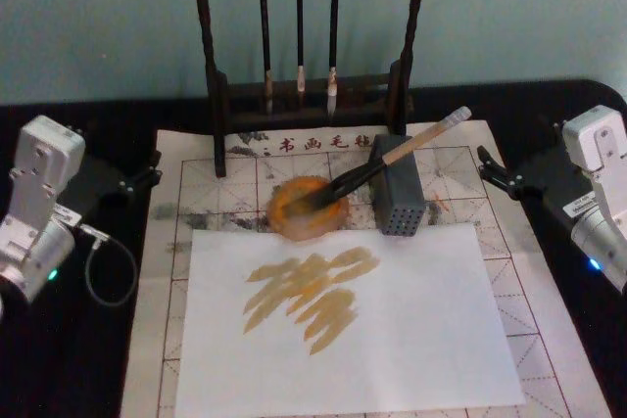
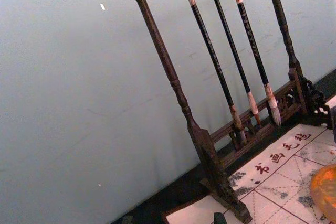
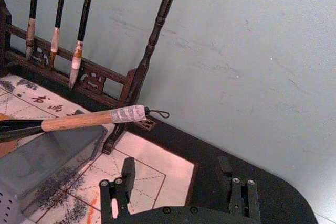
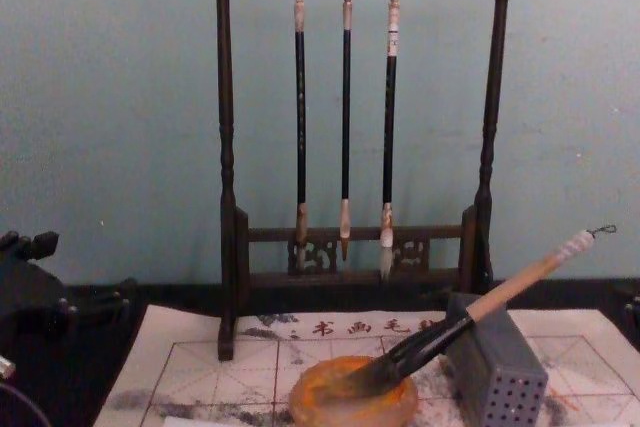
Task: Pick up the brush from the inkstone, write on the paper, then place the brush back to its original position.
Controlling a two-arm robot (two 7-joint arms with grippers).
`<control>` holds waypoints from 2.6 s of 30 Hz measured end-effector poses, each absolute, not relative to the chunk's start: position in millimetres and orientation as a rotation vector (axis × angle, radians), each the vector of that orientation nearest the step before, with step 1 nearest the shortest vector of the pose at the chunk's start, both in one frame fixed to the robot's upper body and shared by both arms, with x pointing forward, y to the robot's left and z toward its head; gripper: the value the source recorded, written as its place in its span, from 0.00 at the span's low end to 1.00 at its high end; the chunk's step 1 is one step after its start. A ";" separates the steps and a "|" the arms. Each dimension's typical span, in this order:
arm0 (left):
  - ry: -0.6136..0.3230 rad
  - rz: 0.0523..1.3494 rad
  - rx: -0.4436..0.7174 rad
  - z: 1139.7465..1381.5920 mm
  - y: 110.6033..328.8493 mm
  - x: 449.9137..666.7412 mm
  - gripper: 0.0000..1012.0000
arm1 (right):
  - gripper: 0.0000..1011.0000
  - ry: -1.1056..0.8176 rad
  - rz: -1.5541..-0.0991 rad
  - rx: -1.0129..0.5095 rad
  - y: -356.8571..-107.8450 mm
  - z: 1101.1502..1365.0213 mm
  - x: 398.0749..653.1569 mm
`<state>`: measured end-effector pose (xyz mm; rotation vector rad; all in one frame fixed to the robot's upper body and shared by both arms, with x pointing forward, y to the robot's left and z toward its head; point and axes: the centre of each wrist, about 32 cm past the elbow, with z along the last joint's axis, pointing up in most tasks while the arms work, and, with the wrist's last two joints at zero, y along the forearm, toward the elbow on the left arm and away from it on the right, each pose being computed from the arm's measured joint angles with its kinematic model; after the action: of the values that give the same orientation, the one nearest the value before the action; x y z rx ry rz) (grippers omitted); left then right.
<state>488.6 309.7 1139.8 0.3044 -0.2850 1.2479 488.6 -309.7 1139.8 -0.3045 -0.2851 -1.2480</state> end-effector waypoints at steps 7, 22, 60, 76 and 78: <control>-0.285 1.248 0.304 1139.8 309.7 488.6 0.99 | 0.99 -0.285 -1.248 -0.304 -309.7 1139.8 488.6; -0.285 1.248 0.304 1139.8 309.6 488.6 0.99 | 0.99 -0.285 -1.248 -0.304 -309.7 1139.8 488.6; -0.285 1.248 0.304 1139.8 309.6 488.6 0.99 | 0.99 -0.126 -1.247 -0.075 -317.9 1133.2 473.0; -0.285 1.248 0.304 1139.8 309.6 488.6 0.99 | 0.99 0.135 -1.127 0.141 -313.1 1120.1 476.1; -0.285 1.248 0.304 1139.8 309.7 488.6 0.99 | 0.99 0.159 -1.113 0.158 -312.3 1118.8 478.5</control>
<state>488.6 309.7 1139.8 0.3044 -0.2851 1.2479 478.5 -312.3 1118.8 0.1576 0.1586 -1.1132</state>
